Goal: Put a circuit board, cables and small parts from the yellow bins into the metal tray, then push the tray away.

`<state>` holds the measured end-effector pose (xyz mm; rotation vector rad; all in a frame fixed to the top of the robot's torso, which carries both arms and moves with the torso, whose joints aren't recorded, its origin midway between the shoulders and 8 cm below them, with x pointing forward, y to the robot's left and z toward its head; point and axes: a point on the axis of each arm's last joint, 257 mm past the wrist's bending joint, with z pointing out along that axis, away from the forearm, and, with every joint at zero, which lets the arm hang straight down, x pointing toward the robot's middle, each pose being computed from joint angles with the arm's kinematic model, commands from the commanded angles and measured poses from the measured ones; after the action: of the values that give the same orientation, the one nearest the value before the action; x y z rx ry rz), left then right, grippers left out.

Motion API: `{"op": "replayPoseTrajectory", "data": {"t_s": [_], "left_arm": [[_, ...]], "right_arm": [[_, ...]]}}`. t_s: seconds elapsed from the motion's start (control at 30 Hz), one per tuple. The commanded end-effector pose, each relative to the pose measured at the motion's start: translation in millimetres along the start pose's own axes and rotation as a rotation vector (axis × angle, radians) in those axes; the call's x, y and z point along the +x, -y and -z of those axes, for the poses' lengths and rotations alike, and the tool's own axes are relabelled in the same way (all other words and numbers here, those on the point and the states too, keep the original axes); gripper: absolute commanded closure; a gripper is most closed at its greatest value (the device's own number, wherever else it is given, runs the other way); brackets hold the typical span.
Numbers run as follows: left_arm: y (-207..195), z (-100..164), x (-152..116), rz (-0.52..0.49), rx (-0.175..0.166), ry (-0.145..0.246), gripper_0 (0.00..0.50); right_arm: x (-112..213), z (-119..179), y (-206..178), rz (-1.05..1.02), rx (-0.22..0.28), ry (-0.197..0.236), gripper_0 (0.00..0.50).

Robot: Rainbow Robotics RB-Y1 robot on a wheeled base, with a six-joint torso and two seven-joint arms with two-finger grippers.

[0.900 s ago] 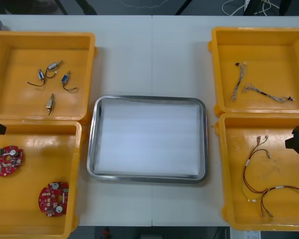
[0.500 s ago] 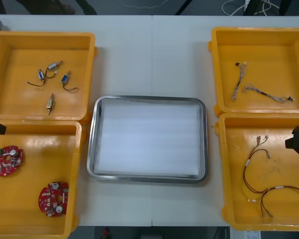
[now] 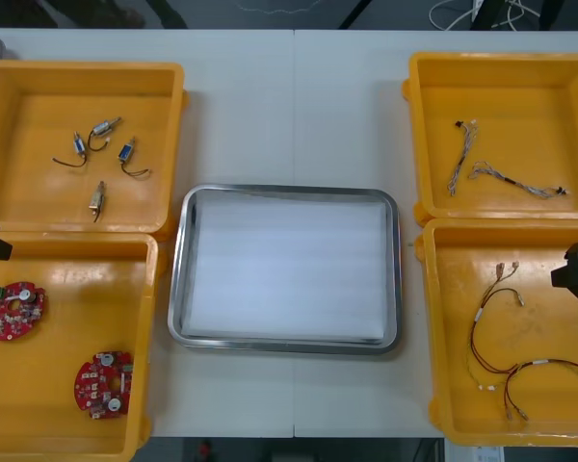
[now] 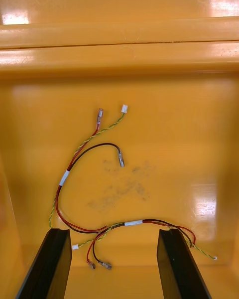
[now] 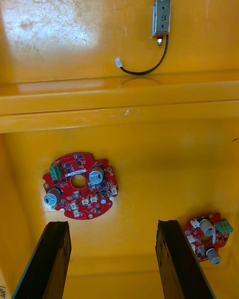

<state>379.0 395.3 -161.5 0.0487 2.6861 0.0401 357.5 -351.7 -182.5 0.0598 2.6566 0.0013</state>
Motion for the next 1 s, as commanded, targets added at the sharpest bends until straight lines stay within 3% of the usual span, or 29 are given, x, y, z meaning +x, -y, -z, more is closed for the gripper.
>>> {"op": "replayPoseTrajectory", "data": {"t_s": [0.03, 1.0], "left_arm": [[-15.4, 15.5, -1.9, 0.002, -0.049, 0.019, 0.0], [-15.4, 15.5, -1.9, 0.002, -0.049, 0.019, 0.0]], "right_arm": [[-14.1, 13.6, 14.0, -0.005, 0.036, 0.039, 0.0], [-14.1, 13.6, 14.0, -0.005, 0.036, 0.039, 0.0]]}}
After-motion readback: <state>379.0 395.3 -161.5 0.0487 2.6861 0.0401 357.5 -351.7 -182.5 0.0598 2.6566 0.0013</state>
